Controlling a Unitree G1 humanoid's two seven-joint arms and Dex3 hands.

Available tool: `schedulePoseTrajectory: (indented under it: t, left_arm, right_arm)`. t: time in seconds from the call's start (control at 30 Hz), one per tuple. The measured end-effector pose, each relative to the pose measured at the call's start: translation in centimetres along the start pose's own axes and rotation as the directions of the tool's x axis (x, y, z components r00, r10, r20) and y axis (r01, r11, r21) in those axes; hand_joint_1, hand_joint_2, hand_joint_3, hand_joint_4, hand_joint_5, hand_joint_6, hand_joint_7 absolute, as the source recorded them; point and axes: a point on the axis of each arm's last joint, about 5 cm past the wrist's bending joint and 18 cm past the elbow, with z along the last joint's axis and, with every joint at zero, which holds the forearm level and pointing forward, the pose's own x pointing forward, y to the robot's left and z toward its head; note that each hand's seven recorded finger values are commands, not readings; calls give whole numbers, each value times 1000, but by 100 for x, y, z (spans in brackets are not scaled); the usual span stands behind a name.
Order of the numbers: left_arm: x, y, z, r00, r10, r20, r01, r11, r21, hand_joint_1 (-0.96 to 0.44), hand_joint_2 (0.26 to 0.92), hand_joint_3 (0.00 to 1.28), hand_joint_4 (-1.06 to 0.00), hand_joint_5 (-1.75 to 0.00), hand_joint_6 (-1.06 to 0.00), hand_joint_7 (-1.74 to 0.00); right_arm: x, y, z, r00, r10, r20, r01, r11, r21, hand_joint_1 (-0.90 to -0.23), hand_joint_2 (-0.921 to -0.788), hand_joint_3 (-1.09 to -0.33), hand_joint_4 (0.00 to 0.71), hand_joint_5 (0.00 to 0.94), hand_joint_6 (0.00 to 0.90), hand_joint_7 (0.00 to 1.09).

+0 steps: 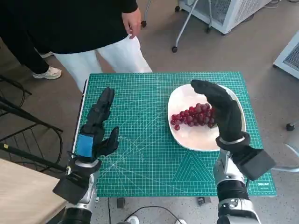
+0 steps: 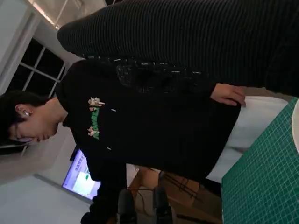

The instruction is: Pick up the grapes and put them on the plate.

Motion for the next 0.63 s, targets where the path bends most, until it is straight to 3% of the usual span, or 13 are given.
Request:
schedulePoseTrajectory:
  t: [0.63]
  left_arm:
    - [20,10,54,1000,-1,13,1,1000,4,-641,921,583,-264,-4,-292,-55]
  right_arm:
    - [-4,3,-2,1000,10,4,-10,1000,6,-601,-921,-725,191,4,-1,317]
